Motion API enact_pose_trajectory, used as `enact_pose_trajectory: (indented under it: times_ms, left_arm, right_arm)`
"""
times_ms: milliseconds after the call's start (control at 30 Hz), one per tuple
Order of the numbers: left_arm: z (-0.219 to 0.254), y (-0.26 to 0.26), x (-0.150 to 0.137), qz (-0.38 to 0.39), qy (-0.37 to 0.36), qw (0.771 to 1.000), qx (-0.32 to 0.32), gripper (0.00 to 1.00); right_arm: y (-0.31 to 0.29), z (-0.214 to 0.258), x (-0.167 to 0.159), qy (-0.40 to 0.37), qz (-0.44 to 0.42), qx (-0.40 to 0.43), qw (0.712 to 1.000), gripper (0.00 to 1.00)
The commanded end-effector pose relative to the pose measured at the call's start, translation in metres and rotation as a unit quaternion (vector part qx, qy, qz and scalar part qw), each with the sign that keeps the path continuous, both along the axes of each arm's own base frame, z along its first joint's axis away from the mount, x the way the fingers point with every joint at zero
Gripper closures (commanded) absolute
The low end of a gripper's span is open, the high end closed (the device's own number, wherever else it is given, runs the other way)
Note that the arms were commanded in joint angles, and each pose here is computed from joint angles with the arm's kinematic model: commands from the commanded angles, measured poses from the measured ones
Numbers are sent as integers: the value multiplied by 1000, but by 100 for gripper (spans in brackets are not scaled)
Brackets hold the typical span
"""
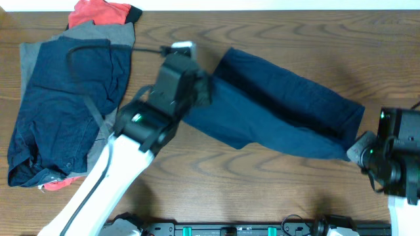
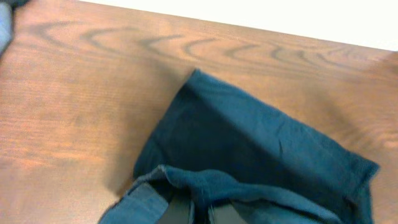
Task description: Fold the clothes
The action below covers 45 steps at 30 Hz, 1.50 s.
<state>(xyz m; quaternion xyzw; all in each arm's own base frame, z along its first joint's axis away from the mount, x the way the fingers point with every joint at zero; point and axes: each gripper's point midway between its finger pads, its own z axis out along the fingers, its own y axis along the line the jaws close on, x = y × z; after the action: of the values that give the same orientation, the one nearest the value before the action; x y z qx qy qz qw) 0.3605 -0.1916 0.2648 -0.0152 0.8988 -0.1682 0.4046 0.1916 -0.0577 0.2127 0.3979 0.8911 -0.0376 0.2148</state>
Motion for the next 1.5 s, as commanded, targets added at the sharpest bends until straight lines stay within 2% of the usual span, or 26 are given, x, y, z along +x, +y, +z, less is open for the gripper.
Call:
enact_pose_trajectory:
  times_ms: [0, 267, 500, 800, 1067, 1233, 1300, 1333, 1367, 1400, 1433, 1467]
  left_arm:
    - [-6, -4, 25, 7, -23, 1000, 20, 94]
    - [-18, -34, 78, 5, -80, 997, -6, 94]
    - [-17, -54, 112, 3, -142, 989, -31, 94]
    - [-51, -71, 143, -5, -171, 985, -23, 94]
    - [-99, -81, 162, -5, -170, 985, -21, 93]
    - [-120, -86, 171, -5, -177, 984, -23, 91]
    - [-127, -87, 173, -5, -180, 983, -24, 83]
    - [-128, -87, 174, -4, -180, 983, -25, 64]
    - [-131, -87, 175, -4, -179, 984, -24, 32]
    - [-132, -86, 175, -3, -178, 984, -23, 2]
    - [-132, -84, 176, -2, -178, 984, -23, 2]
    - [-132, -82, 177, 0, -178, 984, -22, 2]
  right_arm:
    - [-25, 2, 8, 5, -50, -39, 998, 99]
    - [-50, -27, 48, 34, -83, -36, 995, 99]
    - [-69, -50, 97, 19, -67, -48, 996, 99]
    - [-83, -77, 147, -1, -41, -65, 997, 99]
    - [-89, -129, 171, 28, -37, -59, 997, 99]
    - [-89, -164, 198, 15, -28, -41, 999, 99]
    - [-88, -180, 208, 9, -25, -33, 999, 99]
    - [-88, -186, 211, 8, -23, -31, 999, 99]
    - [-89, -192, 214, 8, -23, -31, 999, 92]
    - [-89, -197, 215, 9, -23, -31, 999, 65]
    - [-90, -202, 216, 10, -24, -33, 999, 34]
    - [-91, -204, 217, 11, -26, -34, 999, 10]
